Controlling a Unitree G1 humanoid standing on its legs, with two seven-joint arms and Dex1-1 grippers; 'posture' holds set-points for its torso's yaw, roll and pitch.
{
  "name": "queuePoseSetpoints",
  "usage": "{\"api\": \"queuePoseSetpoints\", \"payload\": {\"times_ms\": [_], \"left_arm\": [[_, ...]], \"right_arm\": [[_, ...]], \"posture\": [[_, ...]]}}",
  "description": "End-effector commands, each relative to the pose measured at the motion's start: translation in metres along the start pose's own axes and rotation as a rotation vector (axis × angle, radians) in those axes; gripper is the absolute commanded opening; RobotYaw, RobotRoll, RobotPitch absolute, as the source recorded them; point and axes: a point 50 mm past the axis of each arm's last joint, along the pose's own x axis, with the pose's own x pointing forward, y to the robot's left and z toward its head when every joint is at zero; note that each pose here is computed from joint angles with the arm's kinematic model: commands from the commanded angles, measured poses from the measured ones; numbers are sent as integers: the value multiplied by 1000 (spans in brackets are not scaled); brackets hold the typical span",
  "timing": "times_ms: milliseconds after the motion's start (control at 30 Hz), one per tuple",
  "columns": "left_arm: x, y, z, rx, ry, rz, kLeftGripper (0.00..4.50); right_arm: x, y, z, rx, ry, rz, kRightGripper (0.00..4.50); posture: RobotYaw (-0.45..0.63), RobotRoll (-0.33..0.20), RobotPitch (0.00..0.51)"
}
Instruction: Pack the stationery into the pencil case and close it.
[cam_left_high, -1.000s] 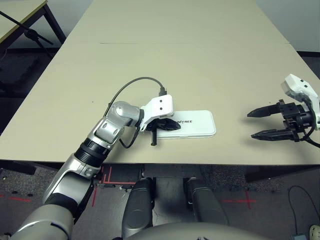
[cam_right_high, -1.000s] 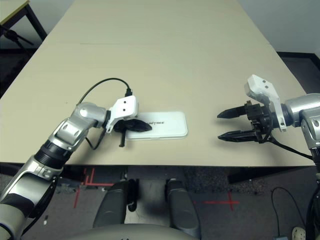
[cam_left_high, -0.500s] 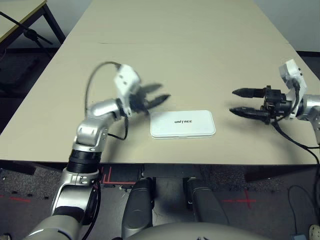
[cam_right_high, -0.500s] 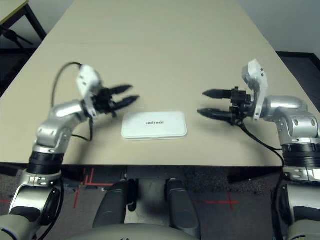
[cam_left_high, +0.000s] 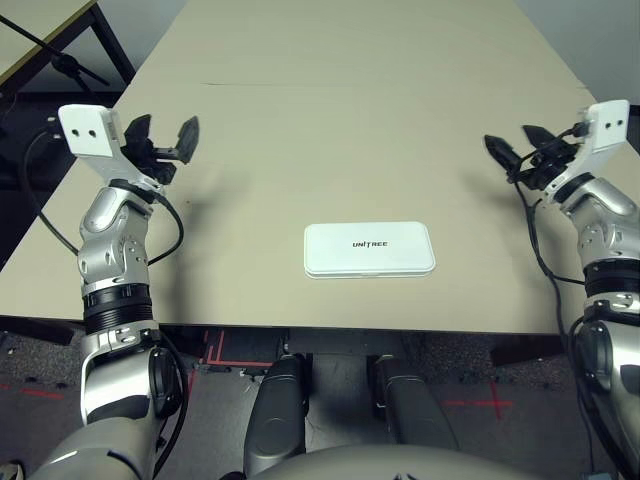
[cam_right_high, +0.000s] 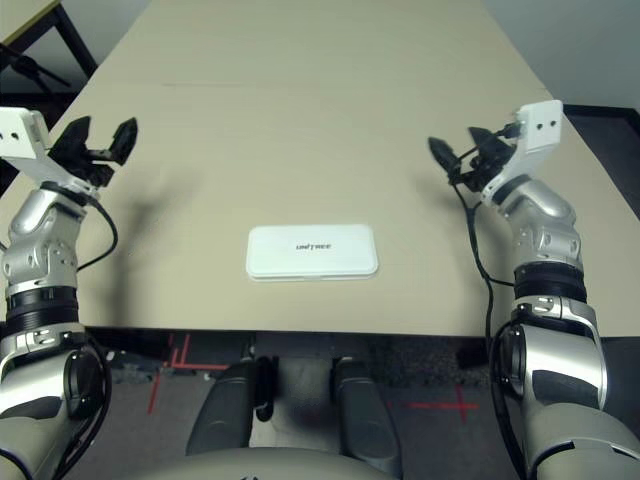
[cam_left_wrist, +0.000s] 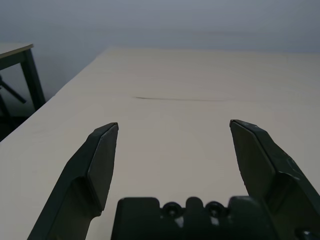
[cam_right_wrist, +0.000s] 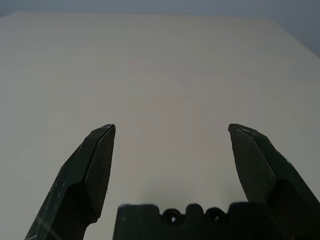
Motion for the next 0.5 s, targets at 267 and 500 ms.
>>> {"api": "queuePoseSetpoints", "payload": {"times_ms": [267, 500], "left_arm": [[1, 14, -8, 26, -18, 71, 4478], [-1, 10, -14, 17, -15, 64, 4478]], "right_arm": [[-13, -33, -6, -45, -13, -255, 4500], [-12, -29, -7, -45, -8, -221, 4500]], "posture": [[36, 0, 169], [33, 0, 201]]}}
